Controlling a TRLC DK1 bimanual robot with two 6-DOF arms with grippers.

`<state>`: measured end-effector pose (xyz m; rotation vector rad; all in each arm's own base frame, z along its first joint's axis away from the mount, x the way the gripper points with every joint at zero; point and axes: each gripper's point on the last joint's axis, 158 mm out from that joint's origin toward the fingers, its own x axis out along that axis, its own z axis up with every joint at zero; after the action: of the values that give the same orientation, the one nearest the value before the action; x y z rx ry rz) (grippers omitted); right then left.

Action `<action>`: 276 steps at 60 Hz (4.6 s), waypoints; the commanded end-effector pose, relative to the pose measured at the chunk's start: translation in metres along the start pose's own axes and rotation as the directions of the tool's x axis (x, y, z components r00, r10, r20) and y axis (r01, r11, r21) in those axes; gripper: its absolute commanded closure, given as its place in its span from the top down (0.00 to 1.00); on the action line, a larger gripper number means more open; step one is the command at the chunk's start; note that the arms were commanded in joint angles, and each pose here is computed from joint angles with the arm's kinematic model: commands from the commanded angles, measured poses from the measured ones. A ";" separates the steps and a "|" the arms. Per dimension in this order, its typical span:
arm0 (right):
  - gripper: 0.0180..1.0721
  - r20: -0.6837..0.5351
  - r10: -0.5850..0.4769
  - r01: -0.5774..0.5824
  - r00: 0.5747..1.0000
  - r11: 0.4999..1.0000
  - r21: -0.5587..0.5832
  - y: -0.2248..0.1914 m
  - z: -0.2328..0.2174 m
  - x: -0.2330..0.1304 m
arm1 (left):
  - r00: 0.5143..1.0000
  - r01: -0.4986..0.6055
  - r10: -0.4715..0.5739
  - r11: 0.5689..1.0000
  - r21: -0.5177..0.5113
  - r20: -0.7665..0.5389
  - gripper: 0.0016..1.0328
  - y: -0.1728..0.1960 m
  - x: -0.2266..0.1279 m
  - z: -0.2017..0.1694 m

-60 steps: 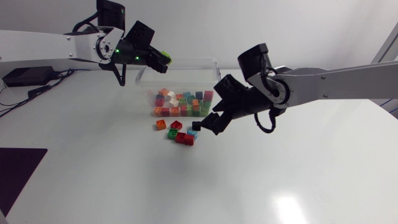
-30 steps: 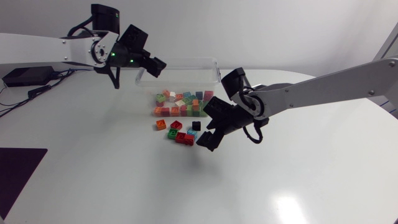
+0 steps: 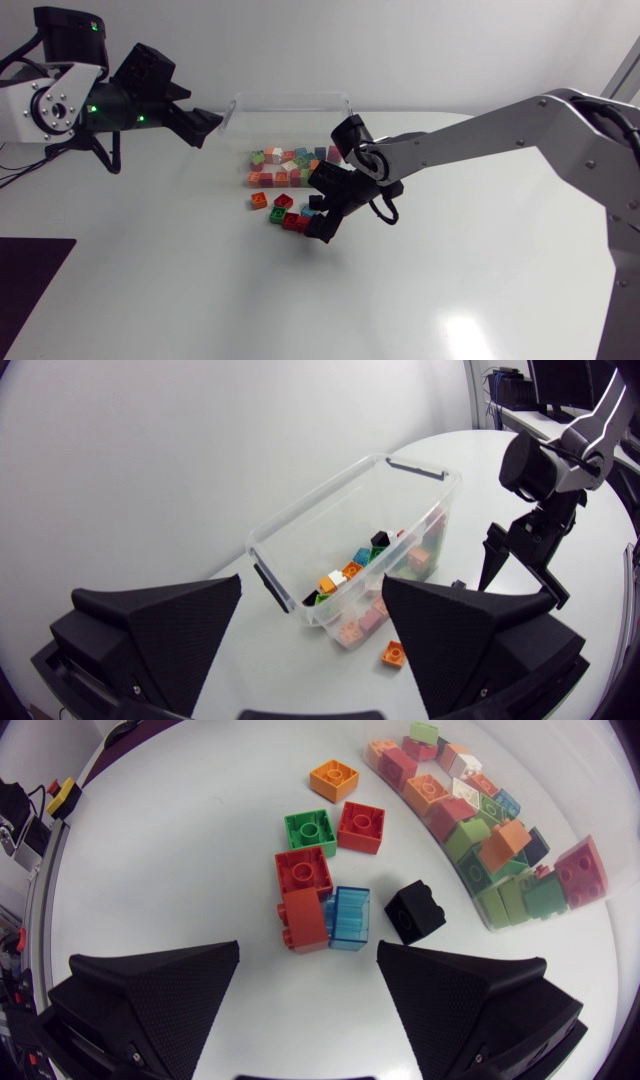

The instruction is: Place the duplo bricks in the container

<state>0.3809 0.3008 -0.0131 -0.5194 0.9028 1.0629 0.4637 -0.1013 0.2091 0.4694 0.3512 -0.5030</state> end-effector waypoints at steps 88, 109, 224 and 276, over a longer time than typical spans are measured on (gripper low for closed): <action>0.31 -0.056 0.036 -0.042 0.998 0.995 -0.095 0.014 0.000 -0.011 | 0.855 0.502 -0.425 0.824 0.263 -0.299 0.95 -0.162 0.016 -0.146; 0.31 0.131 -0.080 0.088 0.988 0.994 -0.064 -0.020 0.064 -0.095 | 0.822 0.553 -0.463 0.789 0.267 -0.332 0.95 -0.196 0.048 -0.159; 0.95 0.218 -0.234 0.196 0.948 0.964 0.180 -0.034 0.013 -0.104 | 0.841 0.462 -0.393 0.879 0.118 -0.371 0.95 -0.192 0.123 -0.149; 0.95 0.225 -0.233 0.196 0.946 0.965 0.174 -0.025 0.003 -0.112 | 0.654 0.319 -0.433 0.901 -0.293 -0.620 0.93 -0.214 0.121 -0.163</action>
<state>0.3875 0.2377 0.0792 -0.3292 0.6973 0.8256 0.4212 -0.2248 -0.0404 0.4425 1.1586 -0.7225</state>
